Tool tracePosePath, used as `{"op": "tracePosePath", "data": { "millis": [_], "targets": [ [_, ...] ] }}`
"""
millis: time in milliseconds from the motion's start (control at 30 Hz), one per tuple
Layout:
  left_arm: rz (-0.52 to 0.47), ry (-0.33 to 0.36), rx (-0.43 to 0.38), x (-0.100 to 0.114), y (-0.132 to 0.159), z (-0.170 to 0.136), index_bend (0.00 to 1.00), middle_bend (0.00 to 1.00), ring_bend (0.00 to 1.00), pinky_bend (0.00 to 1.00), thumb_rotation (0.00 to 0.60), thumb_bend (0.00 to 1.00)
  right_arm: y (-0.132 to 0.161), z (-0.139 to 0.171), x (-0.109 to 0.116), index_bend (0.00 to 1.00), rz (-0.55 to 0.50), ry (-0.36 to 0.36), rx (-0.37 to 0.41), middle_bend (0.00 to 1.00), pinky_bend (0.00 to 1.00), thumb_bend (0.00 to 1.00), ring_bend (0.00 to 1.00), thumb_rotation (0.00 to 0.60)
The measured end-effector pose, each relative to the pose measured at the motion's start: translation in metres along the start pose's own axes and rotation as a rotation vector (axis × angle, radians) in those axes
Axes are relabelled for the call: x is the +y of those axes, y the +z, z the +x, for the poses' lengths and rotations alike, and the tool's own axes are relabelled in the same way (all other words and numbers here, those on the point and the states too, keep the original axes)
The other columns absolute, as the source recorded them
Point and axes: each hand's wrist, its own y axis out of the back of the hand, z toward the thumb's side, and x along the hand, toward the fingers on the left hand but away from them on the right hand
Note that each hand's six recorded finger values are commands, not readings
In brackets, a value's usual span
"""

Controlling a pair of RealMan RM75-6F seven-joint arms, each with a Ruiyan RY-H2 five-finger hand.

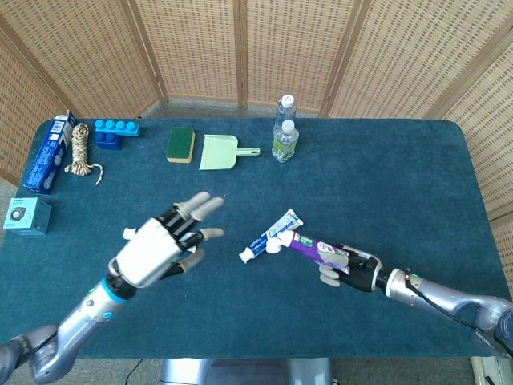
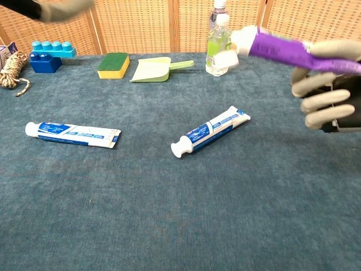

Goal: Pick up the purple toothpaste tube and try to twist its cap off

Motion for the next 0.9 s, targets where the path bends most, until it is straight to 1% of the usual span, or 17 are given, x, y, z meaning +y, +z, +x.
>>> {"op": "tracePosePath", "data": {
  "millis": [67,133,267,400,600,633,733,867,900],
  "targets": [
    [0.012,0.009,0.044,0.010,-0.011,-0.010,0.30,0.00,0.00,0.26,0.600,0.36,0.001,0.001,0.008,0.94,0.047,-0.054,-0.007,0.75,0.79,0.60,0.80,0.600],
    [0.025,0.021,0.106,0.022,-0.025,-0.023,0.30,0.00,0.00,0.25,0.600,0.36,0.002,0.002,0.014,0.94,0.092,-0.096,-0.013,0.75,0.79,0.60,0.80,0.600],
    [0.031,0.040,0.219,0.043,-0.049,-0.049,0.30,0.00,0.00,0.17,0.600,0.36,0.005,0.001,0.021,0.94,0.190,-0.174,-0.020,0.75,0.78,0.60,0.79,0.600],
    [0.040,0.056,0.315,0.059,-0.067,-0.076,0.30,0.00,0.00,0.18,0.600,0.36,0.010,-0.002,0.028,0.94,0.286,-0.241,-0.030,0.75,0.76,0.60,0.78,0.600],
    [0.053,0.063,0.395,0.070,-0.081,-0.102,0.30,0.00,0.00,0.17,0.600,0.36,0.020,-0.007,0.038,0.94,0.440,-0.340,-0.030,0.74,0.73,0.59,0.75,0.600],
    [0.055,0.064,0.403,0.071,-0.082,-0.105,0.30,0.00,0.00,0.18,0.600,0.36,0.022,-0.008,0.039,0.94,0.464,-0.354,-0.028,0.74,0.71,0.59,0.74,0.600],
    [0.057,0.063,0.428,0.072,-0.086,-0.113,0.30,0.00,0.00,0.23,0.600,0.36,0.027,-0.011,0.043,0.93,0.542,-0.396,-0.014,0.73,0.64,0.59,0.71,0.600],
    [0.058,0.062,0.454,0.073,-0.090,-0.123,0.30,0.00,0.00,0.25,0.600,0.36,0.033,-0.014,0.048,0.90,0.656,-0.445,0.012,0.69,0.51,0.59,0.66,0.600],
    [0.056,0.063,0.460,0.074,-0.090,-0.125,0.30,0.00,0.00,0.25,0.600,0.36,0.033,-0.014,0.049,0.89,0.683,-0.456,0.016,0.69,0.49,0.58,0.65,0.600]
  ]
}}
